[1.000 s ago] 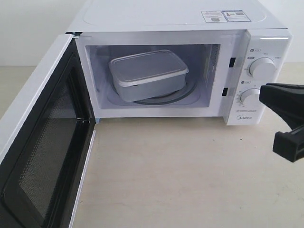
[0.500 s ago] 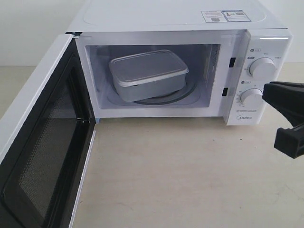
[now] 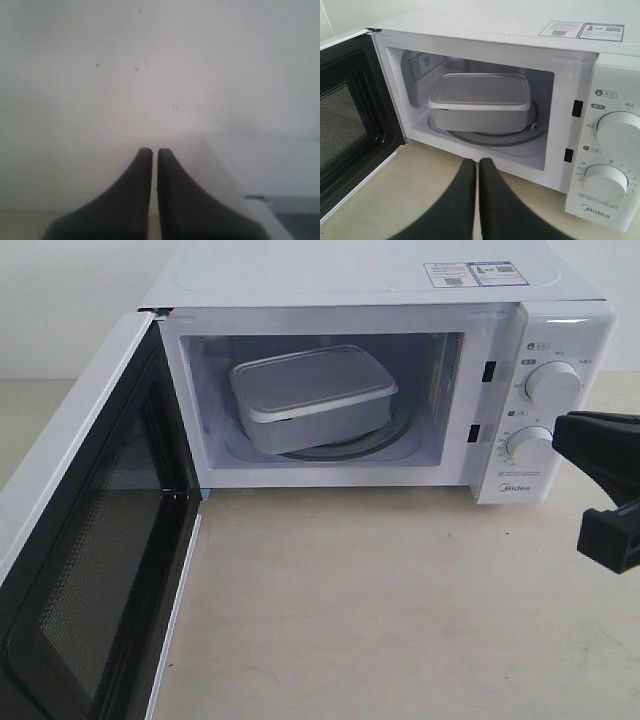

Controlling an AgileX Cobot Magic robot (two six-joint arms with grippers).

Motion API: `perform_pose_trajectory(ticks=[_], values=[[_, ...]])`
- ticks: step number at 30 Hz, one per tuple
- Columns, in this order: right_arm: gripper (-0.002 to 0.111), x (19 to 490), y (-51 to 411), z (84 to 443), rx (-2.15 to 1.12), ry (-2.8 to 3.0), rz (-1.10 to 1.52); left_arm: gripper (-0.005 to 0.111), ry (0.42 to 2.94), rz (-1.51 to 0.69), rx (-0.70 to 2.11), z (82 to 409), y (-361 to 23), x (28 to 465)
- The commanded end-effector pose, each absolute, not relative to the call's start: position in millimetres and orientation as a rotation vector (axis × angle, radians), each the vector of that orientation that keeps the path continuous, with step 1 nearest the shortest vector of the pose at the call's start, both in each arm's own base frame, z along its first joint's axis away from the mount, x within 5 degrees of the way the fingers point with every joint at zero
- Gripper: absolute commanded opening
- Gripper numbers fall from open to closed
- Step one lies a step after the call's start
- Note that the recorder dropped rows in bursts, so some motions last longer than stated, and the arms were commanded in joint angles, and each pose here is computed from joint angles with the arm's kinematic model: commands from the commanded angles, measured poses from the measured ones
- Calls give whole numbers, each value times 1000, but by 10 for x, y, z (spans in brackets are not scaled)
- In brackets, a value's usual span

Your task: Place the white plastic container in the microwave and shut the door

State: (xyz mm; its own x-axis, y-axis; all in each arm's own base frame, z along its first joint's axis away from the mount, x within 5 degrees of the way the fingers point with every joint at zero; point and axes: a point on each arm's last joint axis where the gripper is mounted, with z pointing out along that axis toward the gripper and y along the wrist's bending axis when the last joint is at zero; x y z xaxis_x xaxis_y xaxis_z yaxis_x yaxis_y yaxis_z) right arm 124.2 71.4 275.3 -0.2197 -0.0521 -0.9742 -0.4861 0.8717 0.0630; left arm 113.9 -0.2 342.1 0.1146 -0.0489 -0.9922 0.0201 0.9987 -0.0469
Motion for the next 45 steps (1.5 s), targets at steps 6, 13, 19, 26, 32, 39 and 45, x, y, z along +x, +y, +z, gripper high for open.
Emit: perform_pose_trajectory(ticks=[6, 13, 19, 26, 32, 39, 45], values=[[0, 1236, 710, 2763, -422, 1736, 413, 4, 1674, 7, 81, 3295, -27, 1756], [0, 1237, 713, 2773, -423, 1725, 415, 4, 1729, 202, 48, 3393, 107, 1741], [0, 1255, 727, 2770, -431, 1718, 414, 4, 2187, 269, -78, 3284, 182, 1544], [0, 1324, 767, 2692, -434, 1772, 413, 4, 2345, -244, 376, 3640, -271, 1304], [0, 1330, 764, 2658, -416, 1811, 418, 4, 2403, -423, 571, 3706, -409, 1398], [0, 1327, 755, 2633, -419, 1840, 406, 4, 2509, -525, 502, 3561, -443, 1639], [0, 1323, 748, 2612, -418, 1865, 397, 4, 2484, -599, 497, 3588, -496, 1628]])
